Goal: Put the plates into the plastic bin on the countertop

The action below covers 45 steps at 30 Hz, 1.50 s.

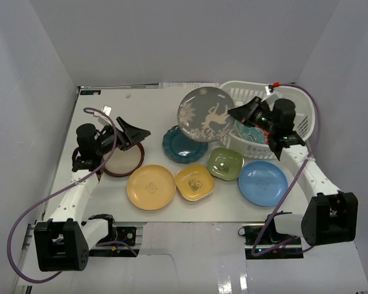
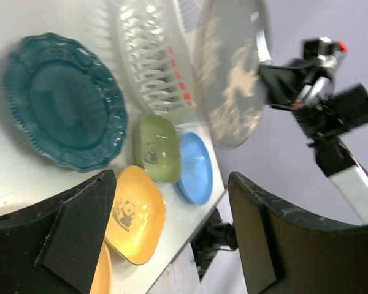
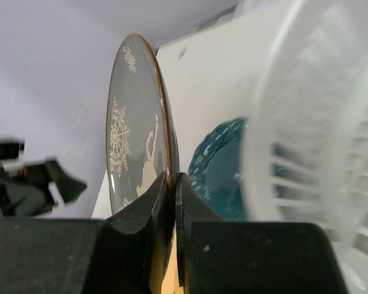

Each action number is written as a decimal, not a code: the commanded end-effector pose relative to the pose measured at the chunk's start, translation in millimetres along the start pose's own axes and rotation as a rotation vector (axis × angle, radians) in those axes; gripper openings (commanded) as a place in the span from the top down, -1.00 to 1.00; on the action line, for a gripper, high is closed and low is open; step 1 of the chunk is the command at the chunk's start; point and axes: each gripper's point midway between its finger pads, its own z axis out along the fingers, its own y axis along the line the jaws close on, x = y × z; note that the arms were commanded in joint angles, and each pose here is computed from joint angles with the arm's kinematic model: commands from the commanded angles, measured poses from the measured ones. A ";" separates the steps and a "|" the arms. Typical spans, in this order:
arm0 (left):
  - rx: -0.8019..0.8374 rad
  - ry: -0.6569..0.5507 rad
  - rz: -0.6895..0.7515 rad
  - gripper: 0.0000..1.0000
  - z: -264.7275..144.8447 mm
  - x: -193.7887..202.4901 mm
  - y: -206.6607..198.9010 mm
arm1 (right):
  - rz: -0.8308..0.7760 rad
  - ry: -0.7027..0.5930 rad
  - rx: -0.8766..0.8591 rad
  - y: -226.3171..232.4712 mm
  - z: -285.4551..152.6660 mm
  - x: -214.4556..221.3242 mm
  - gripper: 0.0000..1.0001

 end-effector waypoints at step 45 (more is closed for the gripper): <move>-1.302 -0.388 -0.271 -0.88 -145.6 40.5 216.8 | -0.131 -0.372 0.928 -229.6 -145.9 -97.3 -0.83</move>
